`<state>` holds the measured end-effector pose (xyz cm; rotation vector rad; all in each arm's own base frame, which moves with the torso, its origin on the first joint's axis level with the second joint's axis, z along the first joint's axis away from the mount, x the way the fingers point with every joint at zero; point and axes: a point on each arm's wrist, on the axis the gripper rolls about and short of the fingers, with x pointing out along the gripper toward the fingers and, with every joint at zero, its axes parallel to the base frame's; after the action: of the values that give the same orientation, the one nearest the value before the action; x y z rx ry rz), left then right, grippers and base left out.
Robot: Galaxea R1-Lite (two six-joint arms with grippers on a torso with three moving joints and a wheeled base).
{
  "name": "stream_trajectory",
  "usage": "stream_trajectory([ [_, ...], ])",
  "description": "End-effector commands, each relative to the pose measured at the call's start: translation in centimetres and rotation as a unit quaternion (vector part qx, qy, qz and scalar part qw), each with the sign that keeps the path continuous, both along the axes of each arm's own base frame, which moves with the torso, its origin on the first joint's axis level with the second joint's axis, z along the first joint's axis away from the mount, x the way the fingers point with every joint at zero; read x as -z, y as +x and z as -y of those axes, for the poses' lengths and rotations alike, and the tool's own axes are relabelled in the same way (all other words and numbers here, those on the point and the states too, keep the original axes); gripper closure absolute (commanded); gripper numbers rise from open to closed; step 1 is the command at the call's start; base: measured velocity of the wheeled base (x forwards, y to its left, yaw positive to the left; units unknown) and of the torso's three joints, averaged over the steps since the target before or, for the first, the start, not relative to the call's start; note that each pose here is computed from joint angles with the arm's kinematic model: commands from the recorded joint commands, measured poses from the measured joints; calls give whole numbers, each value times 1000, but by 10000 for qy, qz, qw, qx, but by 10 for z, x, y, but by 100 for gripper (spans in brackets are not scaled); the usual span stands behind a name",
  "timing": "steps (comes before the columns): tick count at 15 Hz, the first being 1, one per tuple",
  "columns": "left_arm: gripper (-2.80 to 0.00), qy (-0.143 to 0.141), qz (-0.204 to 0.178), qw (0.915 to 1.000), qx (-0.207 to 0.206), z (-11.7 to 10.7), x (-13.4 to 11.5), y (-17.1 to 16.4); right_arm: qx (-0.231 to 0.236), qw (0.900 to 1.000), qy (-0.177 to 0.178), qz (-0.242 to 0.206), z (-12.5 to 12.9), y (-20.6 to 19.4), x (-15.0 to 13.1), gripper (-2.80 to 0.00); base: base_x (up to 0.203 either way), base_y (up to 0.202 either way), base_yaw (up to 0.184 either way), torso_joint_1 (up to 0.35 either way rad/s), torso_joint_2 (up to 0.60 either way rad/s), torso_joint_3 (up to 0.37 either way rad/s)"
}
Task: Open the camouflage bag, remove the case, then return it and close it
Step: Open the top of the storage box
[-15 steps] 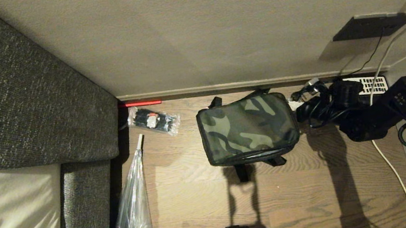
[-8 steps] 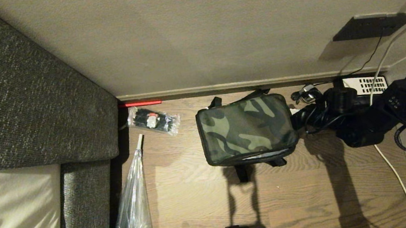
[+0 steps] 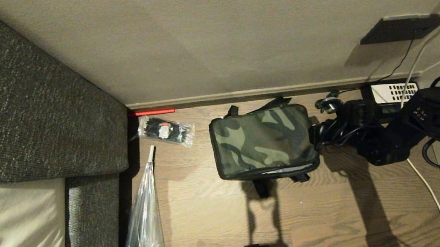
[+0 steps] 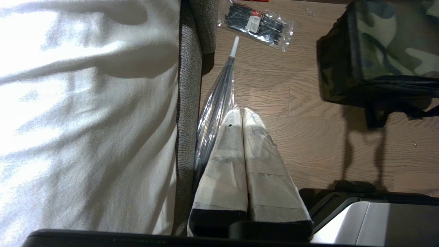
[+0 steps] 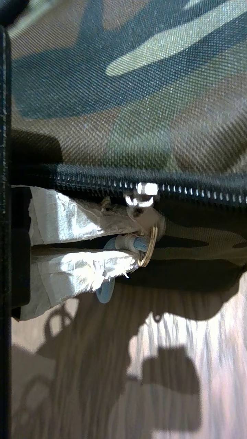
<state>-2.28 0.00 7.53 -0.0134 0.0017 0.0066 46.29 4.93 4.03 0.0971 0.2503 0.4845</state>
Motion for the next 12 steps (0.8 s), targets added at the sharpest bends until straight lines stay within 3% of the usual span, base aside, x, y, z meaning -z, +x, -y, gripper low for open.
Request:
stream_trajectory([
  [1, 0, -2, -7, 10000, -5, 0, 0, 0, -123, 9999, 36, -32, -8, -6, -3, 0, 0, 0, 0, 0, 0, 0],
  [5, 0, -2, -7, 10000, -5, 0, 0, 0, -139, 9998, 85, -92, -11, -10, -5, 0, 0, 0, 0, 0, 0, 0],
  [8, 0, -2, -7, 10000, -5, 0, 0, 0, -110, 9999, 8, 119, -7, -3, -6, 0, 0, 0, 0, 0, 0, 0],
  [12, 0, -2, 0, 10000, -5, 0, 0, 0, 26, 9978, -466, 481, 16, 2, -11, 0, 0, 0, 0, 0, 0, 0],
])
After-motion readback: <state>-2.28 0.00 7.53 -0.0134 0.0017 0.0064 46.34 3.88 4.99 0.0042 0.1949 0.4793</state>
